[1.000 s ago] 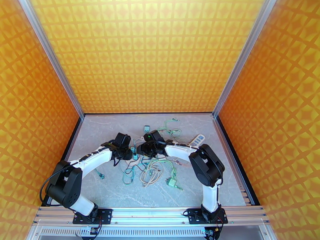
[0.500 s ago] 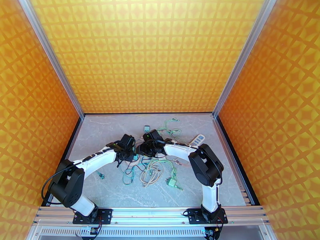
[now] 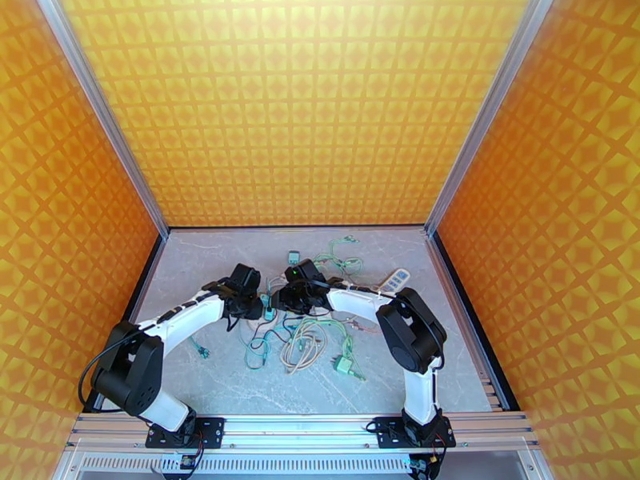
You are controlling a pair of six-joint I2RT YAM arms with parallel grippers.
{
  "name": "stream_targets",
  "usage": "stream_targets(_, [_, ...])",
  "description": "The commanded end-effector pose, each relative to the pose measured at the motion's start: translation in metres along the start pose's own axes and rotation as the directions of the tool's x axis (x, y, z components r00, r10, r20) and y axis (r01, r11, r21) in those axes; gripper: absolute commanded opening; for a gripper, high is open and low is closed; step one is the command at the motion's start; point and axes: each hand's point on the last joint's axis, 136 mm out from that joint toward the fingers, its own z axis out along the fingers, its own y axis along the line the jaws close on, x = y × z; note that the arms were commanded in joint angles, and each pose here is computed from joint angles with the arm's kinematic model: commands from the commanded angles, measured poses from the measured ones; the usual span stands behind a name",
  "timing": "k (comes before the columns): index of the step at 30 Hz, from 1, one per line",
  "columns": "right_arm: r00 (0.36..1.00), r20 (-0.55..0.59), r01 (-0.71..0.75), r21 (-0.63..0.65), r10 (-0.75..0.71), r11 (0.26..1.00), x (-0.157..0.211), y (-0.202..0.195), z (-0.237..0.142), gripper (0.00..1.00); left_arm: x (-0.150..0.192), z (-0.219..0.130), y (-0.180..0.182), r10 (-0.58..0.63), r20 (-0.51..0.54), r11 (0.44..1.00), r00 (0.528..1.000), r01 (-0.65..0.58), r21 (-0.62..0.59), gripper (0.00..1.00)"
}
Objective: Pull the plug off the socket
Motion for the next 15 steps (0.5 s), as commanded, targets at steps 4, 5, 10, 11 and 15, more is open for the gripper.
stream_targets(4, [0.991,-0.110,-0.049,0.229,0.076,0.972,0.041,-0.069,0.021,0.52,-0.014,-0.022,-0.014,-0.002,0.056,0.997,0.998,-0.003,0.077,0.07])
stream_targets(5, [0.991,-0.109,-0.049,0.227,0.075,0.973,0.041,-0.068,0.021,0.52,-0.013,-0.021,-0.014,0.004,0.054,0.997,0.999,-0.008,0.077,0.07])
stream_targets(10, [0.991,-0.110,-0.047,0.225,0.073,0.973,0.040,-0.067,0.022,0.52,-0.008,-0.017,-0.023,0.046,0.037,0.995,0.998,-0.049,0.084,0.07])
stream_targets(11, [0.991,-0.110,-0.046,0.223,0.072,0.974,0.039,-0.066,0.022,0.52,-0.007,-0.016,-0.026,0.057,0.034,0.995,0.998,-0.060,0.083,0.07])
stream_targets(15, [0.991,-0.113,-0.043,0.222,0.070,0.974,0.040,-0.065,0.024,0.52,-0.002,-0.012,-0.041,0.128,0.023,0.990,0.992,-0.129,0.062,0.07])
